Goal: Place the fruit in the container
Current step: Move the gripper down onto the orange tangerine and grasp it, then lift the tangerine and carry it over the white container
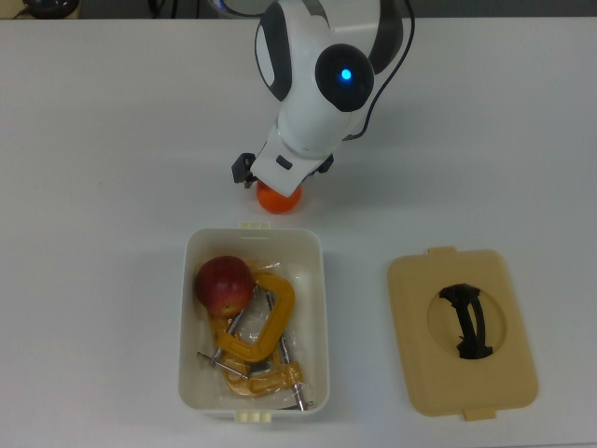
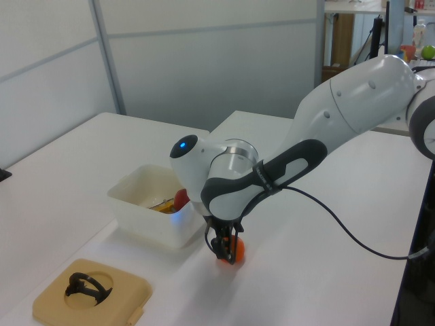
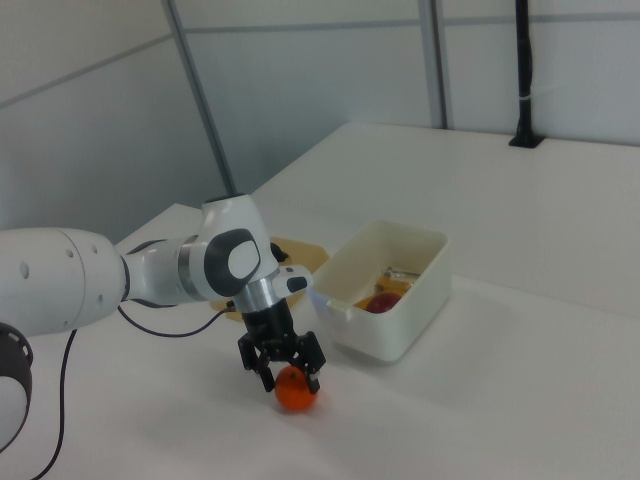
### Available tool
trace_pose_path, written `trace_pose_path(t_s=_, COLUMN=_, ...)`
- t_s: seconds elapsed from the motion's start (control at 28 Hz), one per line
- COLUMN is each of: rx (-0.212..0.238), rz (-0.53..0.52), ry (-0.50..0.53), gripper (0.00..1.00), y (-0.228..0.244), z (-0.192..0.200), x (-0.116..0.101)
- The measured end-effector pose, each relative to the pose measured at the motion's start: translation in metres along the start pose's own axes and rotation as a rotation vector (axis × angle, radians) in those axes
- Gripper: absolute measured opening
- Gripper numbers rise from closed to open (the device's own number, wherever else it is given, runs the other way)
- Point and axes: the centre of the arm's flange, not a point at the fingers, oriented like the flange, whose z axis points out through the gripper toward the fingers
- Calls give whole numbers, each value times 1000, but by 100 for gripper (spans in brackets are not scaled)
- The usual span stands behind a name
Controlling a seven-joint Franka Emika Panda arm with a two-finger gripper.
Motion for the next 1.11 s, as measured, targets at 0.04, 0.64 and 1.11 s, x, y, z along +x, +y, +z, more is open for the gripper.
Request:
trace_pose_path(t_s=0.04, rx=-1, rz=0, ry=-3, gripper=100, y=0, z=2, x=0)
trace_pose_path(t_s=0.64, rx=-1, rz=61, ry=123, gripper=76, y=22, z=-46, x=8)
trace_pose_path(t_s=1.11, rx=100, rz=247, ry=384, gripper=76, y=112, z=-174, x=-12)
